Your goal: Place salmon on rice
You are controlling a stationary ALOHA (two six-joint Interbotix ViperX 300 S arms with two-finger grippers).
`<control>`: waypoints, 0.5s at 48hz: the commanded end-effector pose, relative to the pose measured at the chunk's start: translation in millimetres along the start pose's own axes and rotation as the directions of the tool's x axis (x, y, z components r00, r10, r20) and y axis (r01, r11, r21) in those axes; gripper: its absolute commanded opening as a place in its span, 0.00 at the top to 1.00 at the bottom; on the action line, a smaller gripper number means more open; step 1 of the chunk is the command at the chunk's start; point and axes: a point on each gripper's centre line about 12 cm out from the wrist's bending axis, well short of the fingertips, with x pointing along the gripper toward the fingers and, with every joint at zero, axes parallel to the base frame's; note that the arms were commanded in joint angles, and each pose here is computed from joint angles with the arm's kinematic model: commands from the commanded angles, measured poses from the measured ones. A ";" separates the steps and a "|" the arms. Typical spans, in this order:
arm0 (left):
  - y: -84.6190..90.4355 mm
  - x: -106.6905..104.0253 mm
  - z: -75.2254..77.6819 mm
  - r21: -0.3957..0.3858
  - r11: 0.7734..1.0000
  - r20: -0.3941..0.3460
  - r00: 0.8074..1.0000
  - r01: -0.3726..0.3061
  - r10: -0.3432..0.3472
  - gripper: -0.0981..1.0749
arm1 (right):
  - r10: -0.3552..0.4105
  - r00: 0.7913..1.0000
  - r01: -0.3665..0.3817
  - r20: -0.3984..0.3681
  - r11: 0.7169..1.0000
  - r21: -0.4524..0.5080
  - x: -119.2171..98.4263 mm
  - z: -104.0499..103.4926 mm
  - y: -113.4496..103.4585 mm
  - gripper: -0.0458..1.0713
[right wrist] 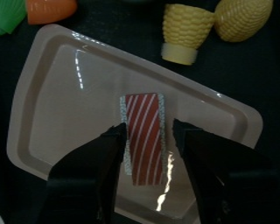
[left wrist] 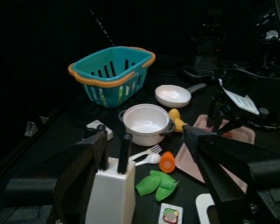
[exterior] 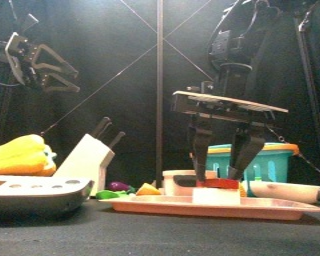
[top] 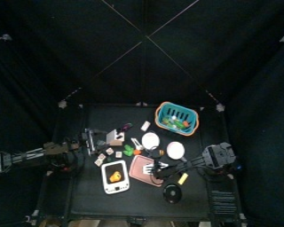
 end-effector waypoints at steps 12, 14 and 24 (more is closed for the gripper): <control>0.8 1.7 9.8 0.003 1.000 0.024 1.000 -0.001 0.001 0.04 | 0.091 0.996 -0.091 0.015 0.996 -0.004 -27.3 8.6 10.6 0.25; 0.8 1.7 9.8 0.003 1.000 0.024 1.000 -0.001 0.001 0.04 | 0.090 0.996 -0.090 0.013 0.996 -0.004 -26.6 8.1 10.0 0.26; 0.5 1.8 9.8 0.003 1.000 0.024 1.000 0.001 -0.001 0.04 | 0.084 0.996 -0.084 0.001 0.996 0.001 -24.3 5.7 9.0 0.42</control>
